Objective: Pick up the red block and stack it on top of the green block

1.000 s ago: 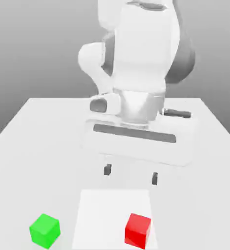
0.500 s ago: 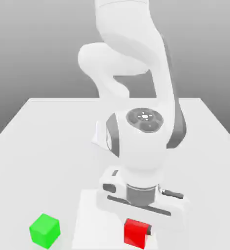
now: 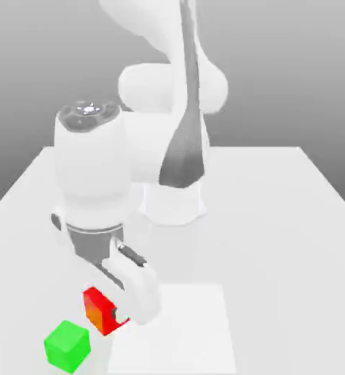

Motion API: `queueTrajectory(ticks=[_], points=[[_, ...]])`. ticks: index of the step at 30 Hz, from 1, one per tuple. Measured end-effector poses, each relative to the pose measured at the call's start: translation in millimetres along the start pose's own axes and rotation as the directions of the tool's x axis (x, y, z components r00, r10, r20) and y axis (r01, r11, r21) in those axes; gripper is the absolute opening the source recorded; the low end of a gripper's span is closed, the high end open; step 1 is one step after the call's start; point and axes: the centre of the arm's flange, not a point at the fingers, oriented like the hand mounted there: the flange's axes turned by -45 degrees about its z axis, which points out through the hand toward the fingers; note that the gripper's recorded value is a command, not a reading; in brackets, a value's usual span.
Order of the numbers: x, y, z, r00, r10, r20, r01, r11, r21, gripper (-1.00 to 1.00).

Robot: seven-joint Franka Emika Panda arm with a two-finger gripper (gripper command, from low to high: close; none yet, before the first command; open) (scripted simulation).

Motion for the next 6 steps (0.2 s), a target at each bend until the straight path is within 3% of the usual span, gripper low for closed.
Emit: queueTrajectory(ticks=[3, 4, 6], points=[[8.5, 9.2, 36.7, 0.999, 0.037, 0.0, -0.037, 0.999, 0.0, -1.0], [8.8, 10.1, 43.9, 0.999, 0.04, -0.001, -0.04, 0.999, 0.0, 1.0], [8.8, 10.1, 43.9, 0.999, 0.04, -0.001, -0.04, 0.999, 0.0, 1.0]])
